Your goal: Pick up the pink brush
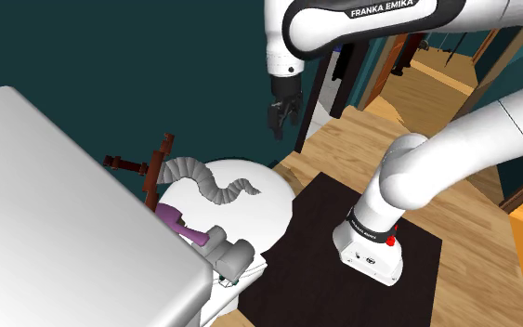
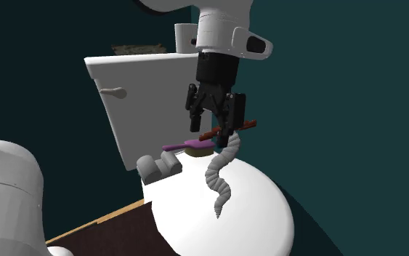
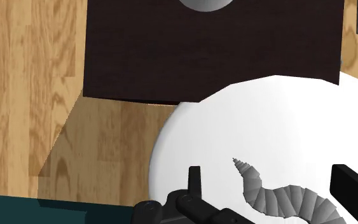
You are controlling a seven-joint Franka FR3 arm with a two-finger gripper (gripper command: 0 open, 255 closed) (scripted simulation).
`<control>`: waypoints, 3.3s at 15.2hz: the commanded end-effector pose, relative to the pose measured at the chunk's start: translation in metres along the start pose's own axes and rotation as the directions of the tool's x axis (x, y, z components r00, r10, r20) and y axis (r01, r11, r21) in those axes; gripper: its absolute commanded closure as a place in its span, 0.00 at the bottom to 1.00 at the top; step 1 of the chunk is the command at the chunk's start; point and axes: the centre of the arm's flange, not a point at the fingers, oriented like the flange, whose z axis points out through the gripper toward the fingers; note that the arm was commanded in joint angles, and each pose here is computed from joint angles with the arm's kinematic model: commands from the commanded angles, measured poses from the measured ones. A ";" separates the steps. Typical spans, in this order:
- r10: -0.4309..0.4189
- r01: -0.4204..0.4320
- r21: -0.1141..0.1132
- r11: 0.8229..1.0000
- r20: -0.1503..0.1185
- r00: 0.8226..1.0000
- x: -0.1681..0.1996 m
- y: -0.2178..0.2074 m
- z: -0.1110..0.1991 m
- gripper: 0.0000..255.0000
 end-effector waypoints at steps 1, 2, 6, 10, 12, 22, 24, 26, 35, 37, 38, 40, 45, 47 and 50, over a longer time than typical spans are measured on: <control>-0.005 0.005 -0.005 1.000 0.001 1.000 0.011 -0.022 0.010 0.00; -0.009 0.009 -0.008 1.000 0.002 1.000 0.016 -0.034 0.015 0.00; -0.022 0.022 -0.018 1.000 0.007 1.000 0.039 -0.079 0.035 0.00; -0.035 0.035 -0.029 0.999 0.011 0.999 0.062 -0.124 0.055 0.00; -0.041 0.041 -0.034 0.999 0.013 0.999 0.073 -0.147 0.065 0.00; -0.073 0.074 -0.060 0.995 0.025 0.997 0.125 -0.260 0.120 0.00; -0.079 0.081 -0.066 0.995 0.027 0.996 0.135 -0.283 0.131 0.00; -0.086 0.088 -0.071 0.994 0.030 0.996 0.144 -0.306 0.142 0.00; -0.094 0.096 -0.078 0.992 0.033 0.995 0.164 -0.339 0.189 0.00; -0.094 0.097 -0.078 0.992 0.033 0.995 0.166 -0.340 0.197 0.00; -0.094 0.096 -0.078 0.992 0.033 0.995 0.166 -0.340 0.197 0.00; -0.094 0.096 -0.078 0.992 0.033 0.995 0.166 -0.341 0.197 1.00; -0.094 0.096 -0.078 0.992 0.033 0.995 0.166 -0.341 0.197 1.00; -0.094 0.096 -0.078 0.992 0.033 0.995 0.166 -0.341 0.197 1.00; -0.094 0.097 -0.078 0.992 0.033 0.995 0.164 -0.339 0.187 1.00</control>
